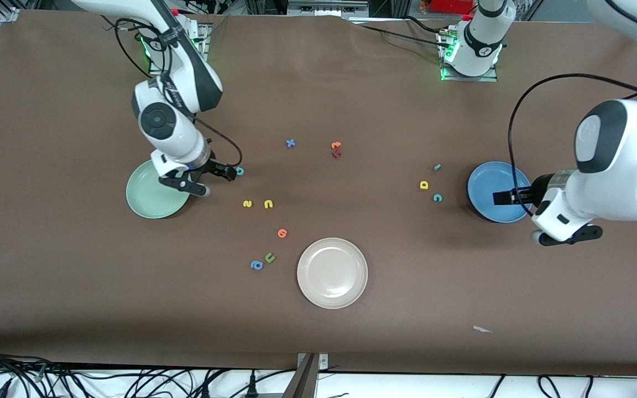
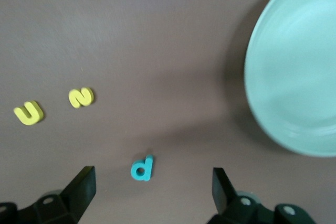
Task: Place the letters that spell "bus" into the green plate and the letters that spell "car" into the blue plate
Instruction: 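Reach the right gripper to the teal d while the left gripper reaches yellow, then drop the d with the right gripper while the left gripper grips yellow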
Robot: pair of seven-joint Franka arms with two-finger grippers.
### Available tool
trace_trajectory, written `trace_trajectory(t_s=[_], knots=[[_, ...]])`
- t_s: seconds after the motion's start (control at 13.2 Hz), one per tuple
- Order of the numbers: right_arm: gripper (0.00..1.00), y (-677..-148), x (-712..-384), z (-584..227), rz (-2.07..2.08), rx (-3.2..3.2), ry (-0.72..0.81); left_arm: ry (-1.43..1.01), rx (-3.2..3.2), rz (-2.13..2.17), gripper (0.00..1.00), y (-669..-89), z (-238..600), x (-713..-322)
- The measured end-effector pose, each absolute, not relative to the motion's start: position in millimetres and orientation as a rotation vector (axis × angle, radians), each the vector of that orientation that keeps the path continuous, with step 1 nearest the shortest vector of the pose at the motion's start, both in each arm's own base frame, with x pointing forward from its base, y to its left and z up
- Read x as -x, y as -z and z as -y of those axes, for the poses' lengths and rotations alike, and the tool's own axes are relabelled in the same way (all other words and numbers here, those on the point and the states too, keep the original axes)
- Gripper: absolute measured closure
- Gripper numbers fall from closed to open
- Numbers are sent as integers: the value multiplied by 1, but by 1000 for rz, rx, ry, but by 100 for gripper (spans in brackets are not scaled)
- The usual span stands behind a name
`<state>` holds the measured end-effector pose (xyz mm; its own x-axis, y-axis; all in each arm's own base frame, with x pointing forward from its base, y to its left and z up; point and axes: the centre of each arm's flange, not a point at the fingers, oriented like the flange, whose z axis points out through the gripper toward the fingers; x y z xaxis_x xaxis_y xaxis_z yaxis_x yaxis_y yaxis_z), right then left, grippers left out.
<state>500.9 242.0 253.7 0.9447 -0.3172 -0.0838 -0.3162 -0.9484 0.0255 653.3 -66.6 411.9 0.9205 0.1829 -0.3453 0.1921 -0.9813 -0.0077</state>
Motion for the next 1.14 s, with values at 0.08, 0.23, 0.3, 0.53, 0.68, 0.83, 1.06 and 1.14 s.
trace_trajectory(t_s=[0.08, 0.23, 0.3, 0.53, 0.68, 0.83, 1.06, 1.14], knots=[[3, -246, -499, -246, 551, -3075, 143, 583, -3051, -310, 0, -396, 74, -653], [7, -232, -496, -250, 638, -3051, 156, 604, -3060, -312, 0, -362, 92, -650], [7, -227, -493, -255, 659, -3043, 162, 588, -3066, -318, 0, -346, 104, -647], [37, -214, -487, -268, 691, -3037, 160, 564, -3074, -332, 1, -298, 140, -627], [37, -205, -483, -273, 683, -3042, 160, 563, -3074, -323, 1, -271, 155, -611], [37, -195, -480, -273, 696, -3044, 155, 520, -3071, -340, 1, -248, 164, -600], [39, -182, -471, -269, 715, -3051, 140, 450, -3069, -356, 1, -221, 169, -584], [41, -180, -469, -269, 715, -3051, 140, 451, -3070, -353, 0, -213, 170, -577]])
